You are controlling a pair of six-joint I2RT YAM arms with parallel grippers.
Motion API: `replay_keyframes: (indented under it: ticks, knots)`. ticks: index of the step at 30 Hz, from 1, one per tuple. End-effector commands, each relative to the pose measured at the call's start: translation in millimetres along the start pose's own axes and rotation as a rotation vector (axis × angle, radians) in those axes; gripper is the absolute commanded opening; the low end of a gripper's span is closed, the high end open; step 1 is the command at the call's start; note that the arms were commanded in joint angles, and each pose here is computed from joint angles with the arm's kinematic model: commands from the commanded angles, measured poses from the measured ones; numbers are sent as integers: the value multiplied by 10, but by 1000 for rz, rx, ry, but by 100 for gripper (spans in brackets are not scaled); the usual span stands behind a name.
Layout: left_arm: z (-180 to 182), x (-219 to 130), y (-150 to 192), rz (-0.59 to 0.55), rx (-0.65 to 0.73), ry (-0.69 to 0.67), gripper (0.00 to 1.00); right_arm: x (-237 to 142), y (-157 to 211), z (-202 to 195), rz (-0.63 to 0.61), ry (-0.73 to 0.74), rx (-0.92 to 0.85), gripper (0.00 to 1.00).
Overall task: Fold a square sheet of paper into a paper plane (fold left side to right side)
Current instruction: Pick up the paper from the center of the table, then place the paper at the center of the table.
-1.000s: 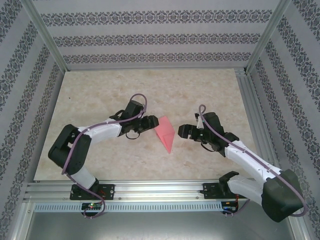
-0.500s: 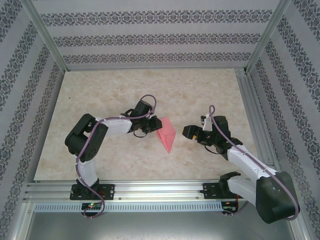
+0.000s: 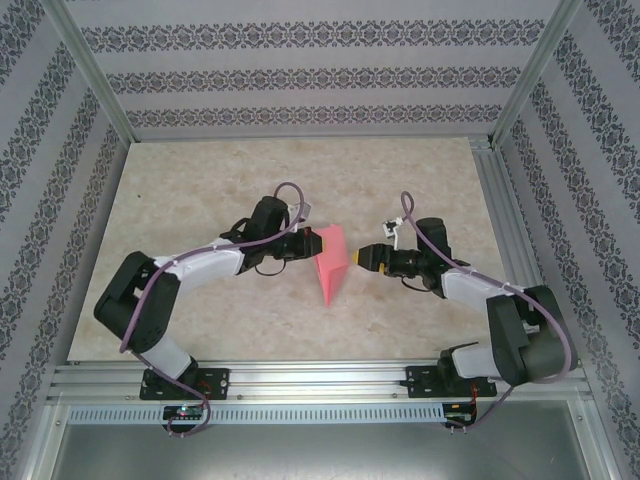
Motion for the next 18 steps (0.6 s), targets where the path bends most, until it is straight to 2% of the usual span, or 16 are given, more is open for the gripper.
replay_keyframes:
  ticks: [1,6,11,14,18]
  knots:
    - [-204,-142,19,26,136,148,0,5,-225,159,-33,-146,-159,71]
    - [-363,-257,71,55,210,226,0,18,-291,238,-25,-233,-184,70]
    - [-426,-326,116,59,260,263,0,48,-277,316,-8,-289,-189,64]
    - [-411,-338,125,60,265,255,0,78,-255,404,11,-317,-208,57]
    - [-352,-305,114,61,255,228,0,101,-217,371,29,-298,-204,39]
Point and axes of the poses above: each hand's point on the last joint's axis, 136 mm out from that joint toward the fingers, its own x axis out along the fingers, its own z axis along the line the jaws close on, y = z × x, the point moved 7 cm from there along -x, back along the fingers, and after that the axes turned 8 degrees about -x, right-handed, at the moved point
